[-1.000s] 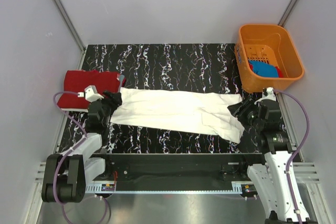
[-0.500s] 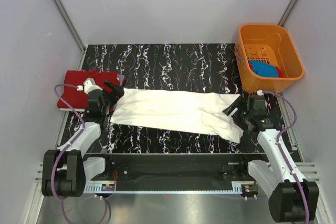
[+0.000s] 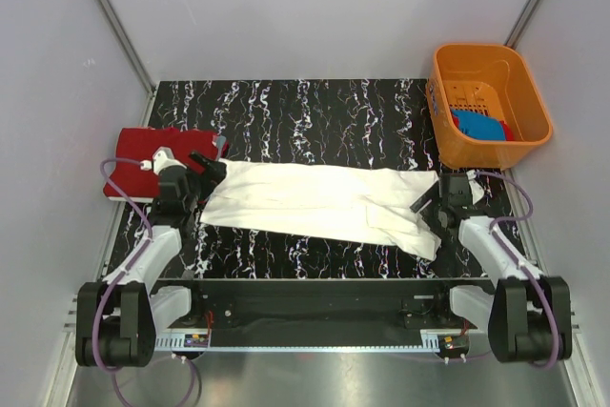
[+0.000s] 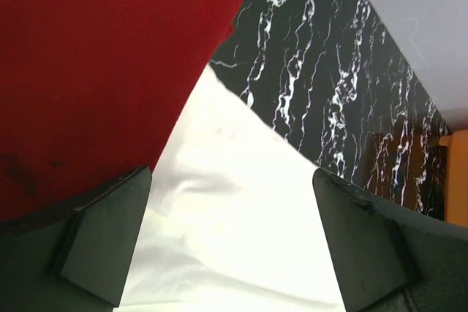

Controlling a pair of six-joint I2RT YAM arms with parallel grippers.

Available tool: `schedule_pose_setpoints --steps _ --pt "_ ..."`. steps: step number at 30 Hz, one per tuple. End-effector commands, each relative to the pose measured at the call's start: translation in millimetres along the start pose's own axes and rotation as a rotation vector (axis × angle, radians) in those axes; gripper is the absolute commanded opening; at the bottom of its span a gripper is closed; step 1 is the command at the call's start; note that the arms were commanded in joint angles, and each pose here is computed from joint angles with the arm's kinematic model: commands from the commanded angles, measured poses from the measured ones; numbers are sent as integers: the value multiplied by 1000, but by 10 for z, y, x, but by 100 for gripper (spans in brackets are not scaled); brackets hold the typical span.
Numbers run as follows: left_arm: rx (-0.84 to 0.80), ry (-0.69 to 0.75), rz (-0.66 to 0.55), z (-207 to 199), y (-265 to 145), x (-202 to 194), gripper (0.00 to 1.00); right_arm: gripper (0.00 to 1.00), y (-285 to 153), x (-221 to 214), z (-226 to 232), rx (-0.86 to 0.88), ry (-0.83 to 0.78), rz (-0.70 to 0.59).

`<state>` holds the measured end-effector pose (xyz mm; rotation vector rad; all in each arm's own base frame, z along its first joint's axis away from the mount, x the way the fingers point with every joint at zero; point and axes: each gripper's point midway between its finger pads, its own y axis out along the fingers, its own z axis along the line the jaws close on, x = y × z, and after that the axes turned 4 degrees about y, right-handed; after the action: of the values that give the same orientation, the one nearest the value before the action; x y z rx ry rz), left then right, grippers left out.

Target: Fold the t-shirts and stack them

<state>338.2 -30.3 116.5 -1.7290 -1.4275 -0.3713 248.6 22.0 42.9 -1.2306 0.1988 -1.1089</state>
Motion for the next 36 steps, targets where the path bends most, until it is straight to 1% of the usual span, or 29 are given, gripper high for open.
schedule_pose_setpoints --steps 1,3,5,6,8,9,11,12,14,15,16,19,20,22,23,25,26,27,28,29,30,31,32,33,34,35,36 --pt "-6 9 56 -14 -72 -130 99 77 128 103 172 24 13 -26" --pt "-4 34 89 -52 -107 -232 99 77 165 91 230 25 9 -17" --pt "38 75 108 -37 -144 -317 99 77 226 66 238 10 12 -9" --pt "74 99 138 26 -179 -391 99 75 255 44 252 4 14 -5" --pt "102 136 149 24 -211 -415 99 72 297 48 277 2 21 -8" --pt "134 151 176 94 -246 -471 99 67 339 49 266 -14 24 -5" --pt "156 174 185 124 -279 -489 99 60 366 98 325 -12 25 -15" --pt "169 184 197 163 -303 -521 99 51 412 112 318 -24 16 -20" --pt "181 193 208 223 -341 -572 99 41 443 214 384 -30 14 -48" --pt "182 196 213 241 -357 -594 99 33 507 243 356 -59 -6 -57" --pt "182 196 213 252 -371 -602 99 23 530 280 375 -68 -13 -63" --pt "189 202 232 292 -404 -668 99 9 644 420 495 -105 -41 -72" --pt "195 205 239 301 -412 -688 99 8 656 533 651 -83 -38 -85" --pt "210 208 250 339 -411 -723 99 7 785 535 710 -101 -35 -65" --pt "220 205 253 355 -407 -731 99 7 793 661 896 -70 -14 -87" --pt "239 206 260 385 -393 -748 99 7 948 689 1027 -67 -21 -72" --pt "250 204 255 396 -383 -737 99 8 946 880 1267 -36 -20 -110" --pt "254 205 255 400 -376 -734 99 8 1086 858 1250 -79 -35 -93" --pt "258 208 256 402 -365 -731 99 8 1139 936 1347 -79 -44 -108" --pt "263 211 255 408 -358 -726 99 9 1129 1156 1640 -33 -47 -150" --pt "264 211 254 404 -345 -722 99 9 1326 1132 1614 -74 -80 -135" --pt "268 212 258 407 -332 -729 99 9 1401 1194 1707 -70 -84 -142" --pt "269 213 264 409 -322 -741 99 11 1385 1412 2022 -11 -102 -179" --pt "266 212 265 400 -306 -745 99 13 1602 1326 2024 -27 -132 -134" --pt "276 215 278 424 -284 -777 99 13 1659 1370 2130 -11 -147 -131" --pt "280 214 283 426 -269 -787 99 14 1604 1551 2412 52 -171 -157" --pt "280 214 281 415 -243 -781 99 14 1711 1490 2451 59 -191 -129"
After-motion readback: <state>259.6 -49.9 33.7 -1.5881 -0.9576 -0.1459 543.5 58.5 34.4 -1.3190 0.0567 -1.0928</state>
